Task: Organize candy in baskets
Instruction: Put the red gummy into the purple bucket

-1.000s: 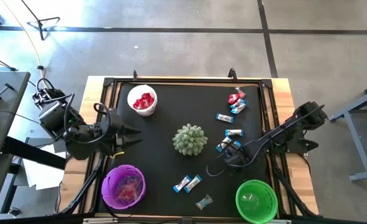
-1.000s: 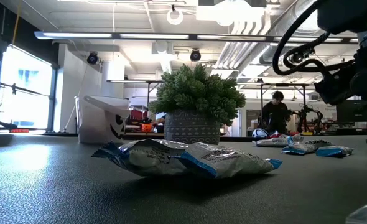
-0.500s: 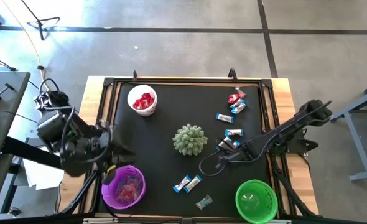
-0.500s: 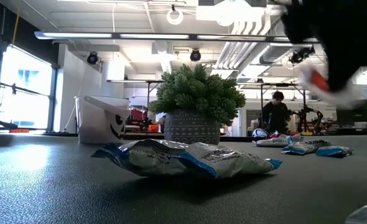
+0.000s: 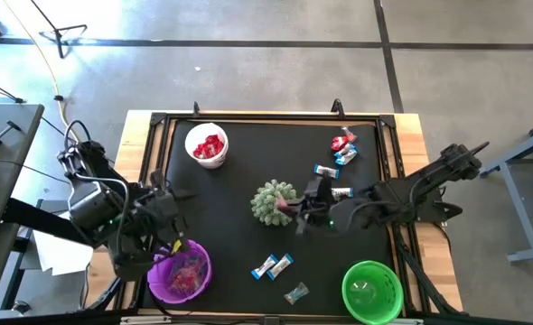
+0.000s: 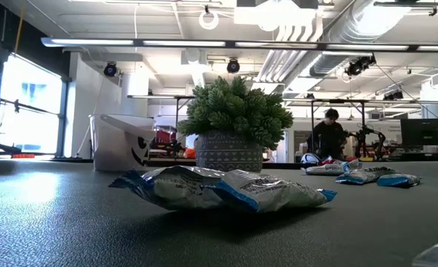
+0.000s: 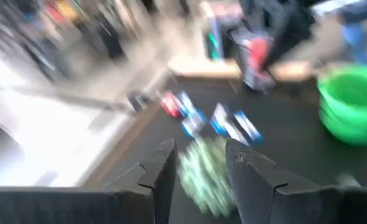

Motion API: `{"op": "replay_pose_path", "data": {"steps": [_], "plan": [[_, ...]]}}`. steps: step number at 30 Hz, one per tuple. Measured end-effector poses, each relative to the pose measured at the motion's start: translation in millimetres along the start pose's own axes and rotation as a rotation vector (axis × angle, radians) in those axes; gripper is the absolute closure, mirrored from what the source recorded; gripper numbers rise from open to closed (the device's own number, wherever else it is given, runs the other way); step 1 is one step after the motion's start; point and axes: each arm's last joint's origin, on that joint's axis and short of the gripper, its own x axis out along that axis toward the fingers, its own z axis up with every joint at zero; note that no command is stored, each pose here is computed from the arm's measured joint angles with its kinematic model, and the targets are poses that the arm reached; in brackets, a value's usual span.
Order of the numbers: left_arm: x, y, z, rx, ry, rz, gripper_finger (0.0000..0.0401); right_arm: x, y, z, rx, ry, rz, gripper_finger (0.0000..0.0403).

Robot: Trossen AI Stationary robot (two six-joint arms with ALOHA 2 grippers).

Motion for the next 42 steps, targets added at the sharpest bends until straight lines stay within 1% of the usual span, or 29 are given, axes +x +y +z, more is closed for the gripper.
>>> {"op": "replay_pose_path", "data": {"steps": [2,4,7,11,15,21,28,31,35,42], "plan": [[3.6,-2.9,4.6,-0.012,-0.099,0.092,0.0275,1.2,11.1,12.4,-0.013,-0.102,0.063,0.0402],[7.9,-4.3,7.4,-0.041,-0.155,0.157,0.0275,4.1,19.3,19.4,-0.012,-0.175,0.109,0.0402],[16.0,-0.9,10.1,-0.114,-0.177,0.208,0.0275,12.0,26.6,23.9,-0.005,-0.243,0.137,0.0402],[26.1,2.3,13.3,-0.181,-0.168,0.233,0.0274,28.4,29.4,22.8,-0.006,-0.257,0.124,0.0402],[36.6,1.9,18.8,-0.222,-0.119,0.204,0.0271,47.7,29.4,19.0,-0.019,-0.244,0.097,0.0402],[51.2,2.8,25.2,-0.199,-0.042,0.143,0.0253,58.0,29.1,24.9,-0.047,-0.255,0.09,0.0402],[63.2,4.0,34.9,-0.178,-0.033,0.104,0.0233,60.8,22.5,31.3,-0.051,-0.262,0.078,0.0402],[67.5,3.3,40.0,-0.188,-0.03,0.055,0.0227,62.7,19.6,32.8,-0.065,-0.262,0.065,0.0402],[70.6,2.6,45.4,-0.172,-0.039,0.011,0.0222,63.3,16.7,35.1,-0.071,-0.262,0.054,0.0402],[71.4,2.6,46.0,-0.175,-0.036,-0.003,0.0221,65.5,12.0,35.0,-0.084,-0.25,0.015,0.0402]]}}
